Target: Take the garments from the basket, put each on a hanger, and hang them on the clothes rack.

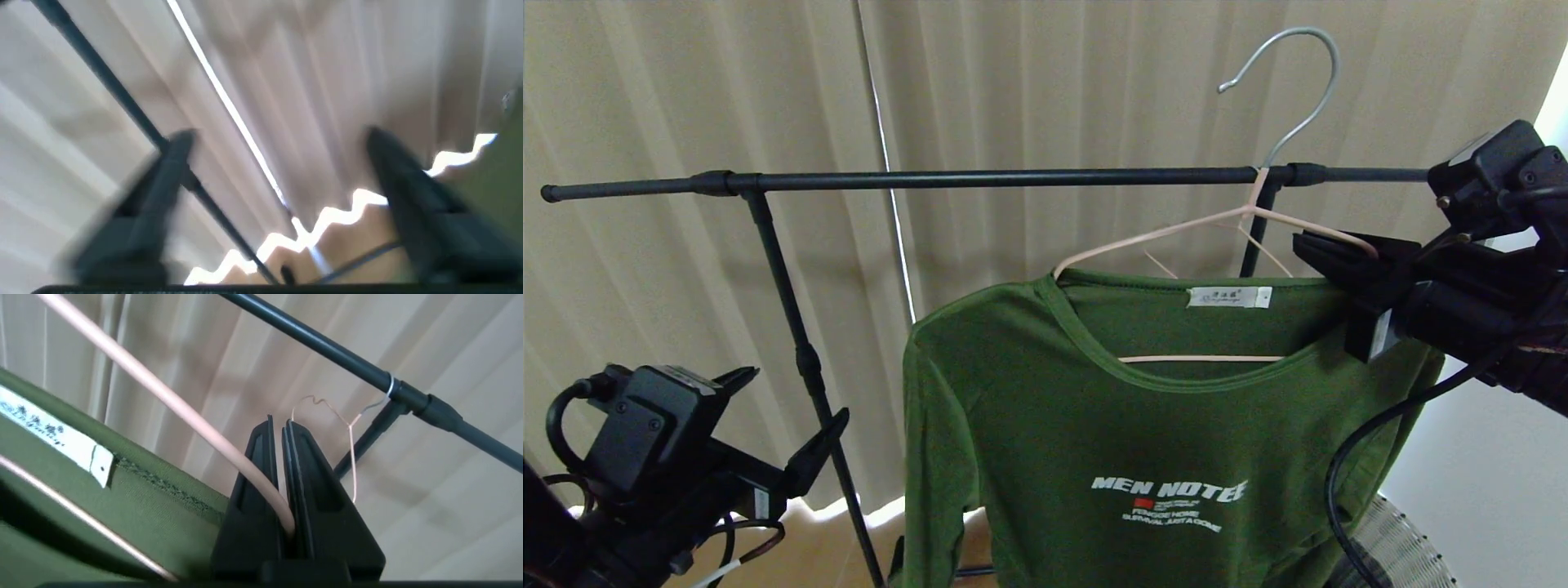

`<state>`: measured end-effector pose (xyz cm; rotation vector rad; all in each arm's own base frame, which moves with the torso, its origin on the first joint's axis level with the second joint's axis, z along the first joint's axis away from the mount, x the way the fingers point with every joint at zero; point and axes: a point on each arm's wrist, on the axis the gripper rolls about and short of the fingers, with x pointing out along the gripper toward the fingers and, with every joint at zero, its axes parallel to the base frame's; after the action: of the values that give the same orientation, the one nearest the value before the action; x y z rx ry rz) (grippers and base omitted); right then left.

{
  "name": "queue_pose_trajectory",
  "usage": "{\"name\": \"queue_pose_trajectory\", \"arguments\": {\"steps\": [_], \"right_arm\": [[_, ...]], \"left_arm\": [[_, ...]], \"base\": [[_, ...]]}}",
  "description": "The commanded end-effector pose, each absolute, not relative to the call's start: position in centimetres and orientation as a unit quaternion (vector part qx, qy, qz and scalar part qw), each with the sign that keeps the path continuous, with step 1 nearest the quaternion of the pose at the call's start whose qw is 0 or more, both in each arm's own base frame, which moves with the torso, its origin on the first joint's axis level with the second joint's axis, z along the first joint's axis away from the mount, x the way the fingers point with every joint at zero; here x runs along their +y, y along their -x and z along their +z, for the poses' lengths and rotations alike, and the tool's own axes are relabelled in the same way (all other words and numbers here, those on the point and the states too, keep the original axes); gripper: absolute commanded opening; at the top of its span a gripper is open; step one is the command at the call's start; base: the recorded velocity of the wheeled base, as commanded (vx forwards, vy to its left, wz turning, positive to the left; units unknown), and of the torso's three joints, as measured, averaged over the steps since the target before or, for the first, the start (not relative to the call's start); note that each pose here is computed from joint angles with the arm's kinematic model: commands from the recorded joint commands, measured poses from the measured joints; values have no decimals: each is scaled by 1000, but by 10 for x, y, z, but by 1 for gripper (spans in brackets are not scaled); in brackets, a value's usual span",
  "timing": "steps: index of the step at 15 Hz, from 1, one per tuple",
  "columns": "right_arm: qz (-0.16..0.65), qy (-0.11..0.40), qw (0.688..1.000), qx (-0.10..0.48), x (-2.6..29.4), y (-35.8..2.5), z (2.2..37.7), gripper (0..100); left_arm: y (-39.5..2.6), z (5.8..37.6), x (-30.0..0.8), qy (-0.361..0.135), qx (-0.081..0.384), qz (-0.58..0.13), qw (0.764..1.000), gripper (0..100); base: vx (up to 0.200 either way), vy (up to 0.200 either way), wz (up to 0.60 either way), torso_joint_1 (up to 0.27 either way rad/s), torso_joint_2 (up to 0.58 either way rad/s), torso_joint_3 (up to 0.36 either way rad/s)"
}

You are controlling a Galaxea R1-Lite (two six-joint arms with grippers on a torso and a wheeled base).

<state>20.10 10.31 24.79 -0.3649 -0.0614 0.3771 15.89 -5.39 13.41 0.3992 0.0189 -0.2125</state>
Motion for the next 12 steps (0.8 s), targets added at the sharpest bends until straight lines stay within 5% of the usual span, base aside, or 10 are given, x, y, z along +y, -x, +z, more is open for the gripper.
{"name": "queue_pose_trajectory", "arguments": {"steps": [1, 5, 8, 12], "right_arm": [[174, 182, 968, -26, 98, -204, 248, 0], [121, 192, 974, 9, 89, -206, 244, 0], [70, 204, 975, 57, 78, -204, 243, 0], [34, 207, 973, 94, 64, -201, 239, 0]], "left_arm": [[-156, 148, -53, -185, -24, -102, 977, 100], [-152, 188, -51, -145, -44, -101, 983, 100], [-131, 203, -44, -46, 25, -155, 986, 100], [-129, 204, -44, -41, 13, -187, 981, 100]], "base": [[0, 0, 0, 0, 0, 0], [0, 0, 0, 0, 0, 0], [0, 0, 0, 0, 0, 0], [0, 0, 0, 0, 0, 0]]}}
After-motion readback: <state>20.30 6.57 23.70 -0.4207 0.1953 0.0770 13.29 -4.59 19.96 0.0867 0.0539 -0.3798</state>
